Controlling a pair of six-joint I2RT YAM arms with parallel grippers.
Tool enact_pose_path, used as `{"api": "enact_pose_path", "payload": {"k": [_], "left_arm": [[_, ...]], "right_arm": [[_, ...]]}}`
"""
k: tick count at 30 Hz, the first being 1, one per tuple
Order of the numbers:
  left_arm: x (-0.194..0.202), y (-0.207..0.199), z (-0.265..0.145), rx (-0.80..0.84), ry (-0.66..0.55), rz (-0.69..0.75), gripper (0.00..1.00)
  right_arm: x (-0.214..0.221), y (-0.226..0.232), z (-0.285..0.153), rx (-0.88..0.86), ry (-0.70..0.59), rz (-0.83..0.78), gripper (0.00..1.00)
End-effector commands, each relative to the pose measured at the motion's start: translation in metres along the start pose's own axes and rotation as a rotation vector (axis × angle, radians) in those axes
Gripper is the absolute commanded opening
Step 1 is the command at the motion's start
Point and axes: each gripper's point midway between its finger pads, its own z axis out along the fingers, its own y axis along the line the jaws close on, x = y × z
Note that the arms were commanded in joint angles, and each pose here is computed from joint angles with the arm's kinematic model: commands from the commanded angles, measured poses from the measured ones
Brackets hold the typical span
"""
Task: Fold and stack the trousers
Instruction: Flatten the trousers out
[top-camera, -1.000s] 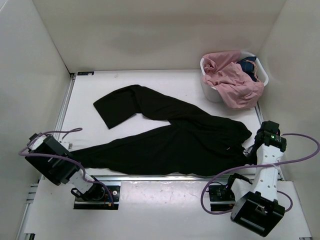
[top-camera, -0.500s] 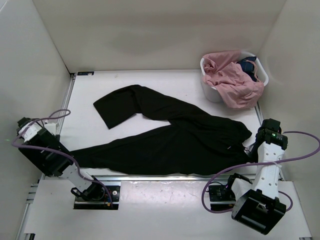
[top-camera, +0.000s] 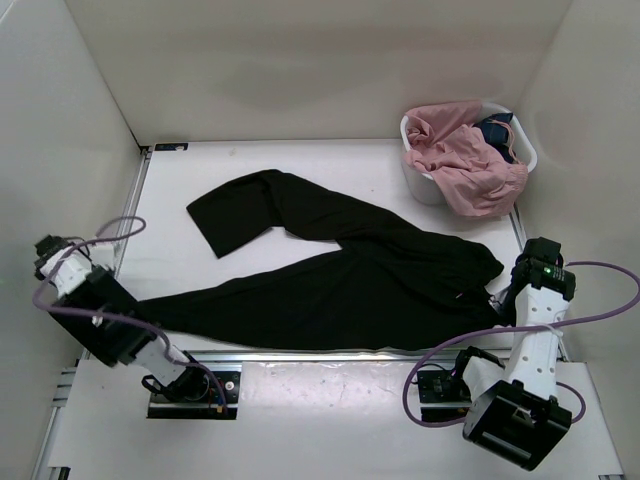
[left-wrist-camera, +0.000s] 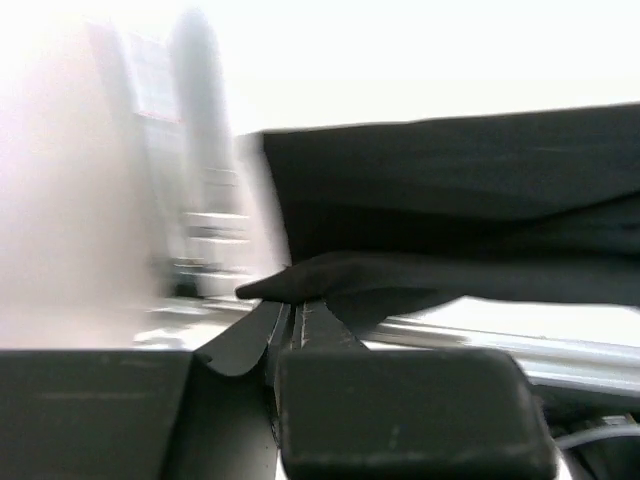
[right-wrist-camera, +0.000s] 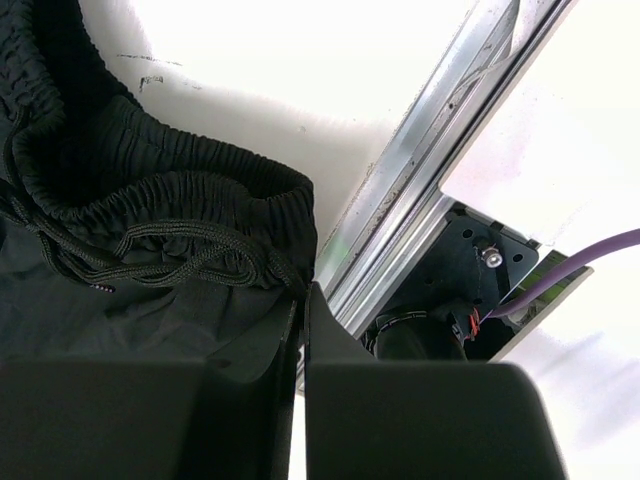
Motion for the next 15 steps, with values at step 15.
{"api": "enact_pose_path", "payload": {"k": [15], "left_arm": [[-0.125, 0.036, -0.192, -0.219, -0.624, 0.116, 0.14]], "right_arm": [[-0.014, 0.005, -0.009, -0.046, -0.081, 0.014, 0.00]]}}
